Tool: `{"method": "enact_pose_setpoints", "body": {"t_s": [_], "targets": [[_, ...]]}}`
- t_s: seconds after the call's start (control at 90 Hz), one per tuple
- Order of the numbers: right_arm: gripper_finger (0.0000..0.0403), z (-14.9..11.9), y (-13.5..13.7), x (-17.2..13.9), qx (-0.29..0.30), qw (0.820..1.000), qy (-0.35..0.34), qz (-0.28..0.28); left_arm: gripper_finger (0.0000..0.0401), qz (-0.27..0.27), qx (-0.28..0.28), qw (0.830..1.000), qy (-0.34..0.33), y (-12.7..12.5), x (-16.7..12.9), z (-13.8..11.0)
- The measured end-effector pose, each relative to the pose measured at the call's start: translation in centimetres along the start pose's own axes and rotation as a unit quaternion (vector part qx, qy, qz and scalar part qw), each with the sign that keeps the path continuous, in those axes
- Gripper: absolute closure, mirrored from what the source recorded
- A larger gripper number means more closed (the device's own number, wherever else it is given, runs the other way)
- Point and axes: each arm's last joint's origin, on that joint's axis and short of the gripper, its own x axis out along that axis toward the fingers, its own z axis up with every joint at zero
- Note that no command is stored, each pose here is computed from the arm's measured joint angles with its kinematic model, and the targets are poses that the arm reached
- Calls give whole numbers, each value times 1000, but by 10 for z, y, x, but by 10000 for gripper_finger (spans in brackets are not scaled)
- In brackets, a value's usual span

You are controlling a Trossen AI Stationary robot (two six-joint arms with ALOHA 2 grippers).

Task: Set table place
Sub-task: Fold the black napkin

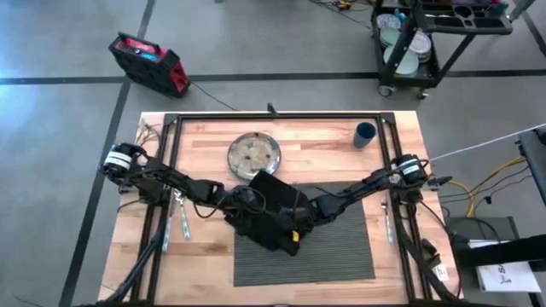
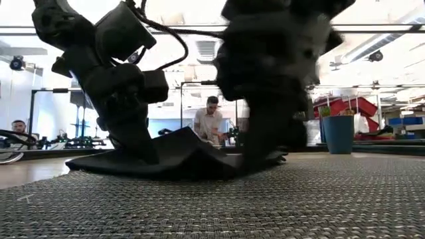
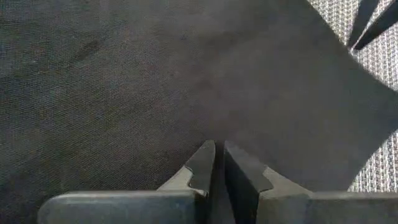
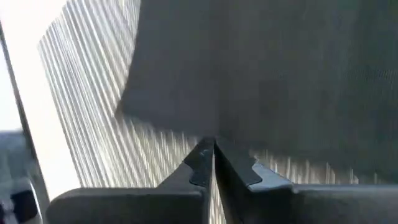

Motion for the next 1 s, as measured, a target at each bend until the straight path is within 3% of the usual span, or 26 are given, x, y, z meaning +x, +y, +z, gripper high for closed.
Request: {"method": "enact_pose_setpoints", "body": {"t_s": [0.244, 0.422, 0.567, 0.667, 0.789, 0.878, 1.0], "targets": [[403, -1, 16, -27, 39, 988, -134, -63, 381, -26, 78, 996, -48, -15, -16, 28], [403, 4, 19, -42, 79, 972, -205, -80, 381, 20, 131, 989, -70, -14, -23, 56], [403, 5, 19, -44, 90, 968, -220, -85, 381, 63, 150, 985, -52, 7, -28, 75], [403, 4, 19, -44, 90, 968, -218, -87, 381, 84, 132, 986, -51, 29, -35, 90], [403, 0, 14, -40, 85, 972, -201, -92, 369, 49, 91, 994, -43, 60, -42, 102], [400, -3, 11, -38, 82, 975, -187, -88, 346, 24, 64, 997, -34, 79, -47, 105], [381, -10, 7, -35, 78, 979, -167, -88, 297, 28, 45, 999, -12, 94, -51, 103]]}}
